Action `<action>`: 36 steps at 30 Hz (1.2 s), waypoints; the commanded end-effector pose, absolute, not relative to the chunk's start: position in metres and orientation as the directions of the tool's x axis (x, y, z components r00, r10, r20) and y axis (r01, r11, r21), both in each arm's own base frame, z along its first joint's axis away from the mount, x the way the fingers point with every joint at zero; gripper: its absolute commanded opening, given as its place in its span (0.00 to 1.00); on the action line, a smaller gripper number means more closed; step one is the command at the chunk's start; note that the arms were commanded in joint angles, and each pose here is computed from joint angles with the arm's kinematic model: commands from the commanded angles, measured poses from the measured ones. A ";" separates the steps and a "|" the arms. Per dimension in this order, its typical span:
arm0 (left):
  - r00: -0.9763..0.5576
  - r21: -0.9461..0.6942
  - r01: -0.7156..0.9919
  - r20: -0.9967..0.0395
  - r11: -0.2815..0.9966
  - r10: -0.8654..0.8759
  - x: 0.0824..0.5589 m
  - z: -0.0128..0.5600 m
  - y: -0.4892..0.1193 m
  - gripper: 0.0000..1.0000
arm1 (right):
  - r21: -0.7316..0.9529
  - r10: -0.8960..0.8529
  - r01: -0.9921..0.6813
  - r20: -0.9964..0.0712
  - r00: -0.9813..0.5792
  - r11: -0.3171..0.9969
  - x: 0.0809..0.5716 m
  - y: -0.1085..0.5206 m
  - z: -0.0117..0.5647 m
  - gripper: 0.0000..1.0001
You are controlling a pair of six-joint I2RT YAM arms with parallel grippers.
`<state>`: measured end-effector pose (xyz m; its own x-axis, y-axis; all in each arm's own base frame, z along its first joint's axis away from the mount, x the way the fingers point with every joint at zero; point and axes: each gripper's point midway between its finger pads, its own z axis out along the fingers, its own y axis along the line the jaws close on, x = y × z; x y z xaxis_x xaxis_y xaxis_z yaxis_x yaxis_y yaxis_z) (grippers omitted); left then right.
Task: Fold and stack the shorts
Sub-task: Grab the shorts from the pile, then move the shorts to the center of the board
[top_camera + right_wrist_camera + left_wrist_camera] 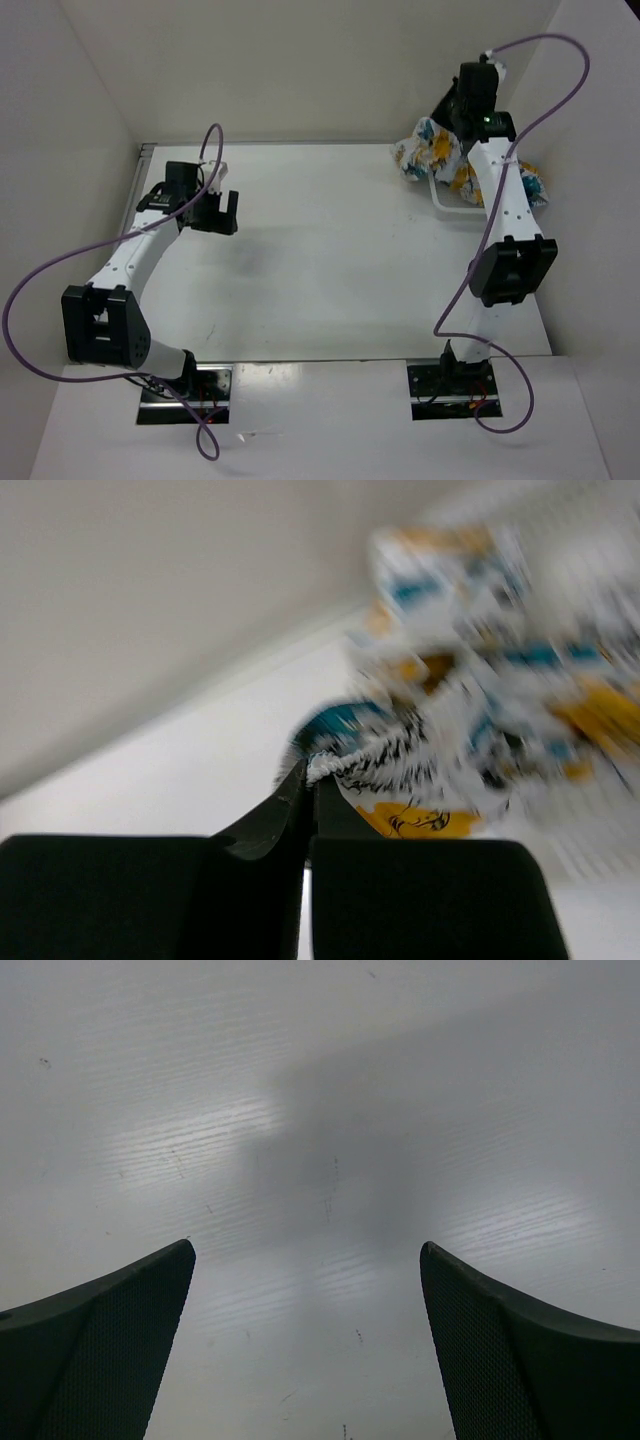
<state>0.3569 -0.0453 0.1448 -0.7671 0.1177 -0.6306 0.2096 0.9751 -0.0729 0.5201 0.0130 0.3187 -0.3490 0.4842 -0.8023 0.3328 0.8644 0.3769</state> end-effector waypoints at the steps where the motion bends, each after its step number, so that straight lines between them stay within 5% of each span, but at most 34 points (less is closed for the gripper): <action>1: -0.697 -0.114 0.275 -0.707 0.955 0.117 0.378 0.182 -0.062 1.00 | 0.473 0.471 -0.090 -0.881 -0.048 0.876 0.497 0.085 0.523 0.00; 6: -0.623 -0.132 0.300 -0.777 0.945 0.090 0.395 0.222 -0.060 1.00 | 0.430 0.547 -0.539 -0.834 0.070 0.725 0.438 0.178 0.636 0.00; 7: -0.615 -0.129 0.302 -0.783 0.945 0.090 0.397 0.226 -0.060 1.00 | 0.445 0.518 -0.554 -0.855 -0.029 0.703 0.458 0.206 0.602 0.00; 9: -0.593 -0.126 0.283 -0.802 0.951 0.071 0.400 0.239 -0.050 1.00 | 0.399 0.568 -0.703 -0.823 0.009 0.589 0.407 0.236 0.649 0.00; 15: -0.561 -0.108 0.197 -0.828 0.974 0.022 0.399 0.261 -0.013 1.00 | 0.399 0.508 -0.712 -0.858 -0.069 0.577 0.382 0.281 0.626 0.00; 19: -0.548 -0.086 0.117 -0.836 0.989 -0.008 0.394 0.276 0.015 1.00 | 0.467 0.386 -0.519 -0.884 -0.264 0.716 0.413 0.287 0.536 0.00; 20: -0.558 -0.084 0.099 -0.829 0.992 -0.015 0.392 0.274 0.019 1.00 | 0.457 0.354 -0.365 -0.881 -0.315 0.811 0.423 0.272 0.499 0.03; 22: -0.539 -0.071 0.090 -0.842 0.993 -0.011 0.394 0.284 0.022 1.00 | 0.460 0.365 -0.188 -0.847 -0.385 0.868 0.430 0.262 0.458 0.56; 25: -0.528 -0.095 0.132 -0.849 0.987 -0.011 0.397 0.289 0.014 1.00 | 0.386 0.342 -0.011 -0.831 -0.438 0.923 0.434 0.238 0.419 0.82; 28: -0.525 -0.119 0.172 -0.851 0.978 -0.011 0.399 0.289 0.006 1.00 | 0.352 0.360 0.092 -0.859 -0.364 0.932 0.435 0.205 0.431 0.94; 33: -0.546 -0.141 0.223 -0.838 0.965 0.004 0.397 0.276 -0.012 1.00 | 0.279 0.343 0.217 -0.863 -0.371 0.935 0.400 0.162 0.429 0.94; 35: -0.566 -0.149 0.243 -0.825 0.959 0.015 0.394 0.266 -0.022 1.00 | 0.172 0.274 0.253 -0.849 -0.453 0.952 0.397 0.155 0.380 0.94; 36: -0.573 -0.165 0.278 -0.819 0.946 0.025 0.391 0.263 -0.034 1.00 | 0.315 0.362 0.196 -0.883 -0.300 0.929 0.382 0.144 0.428 0.94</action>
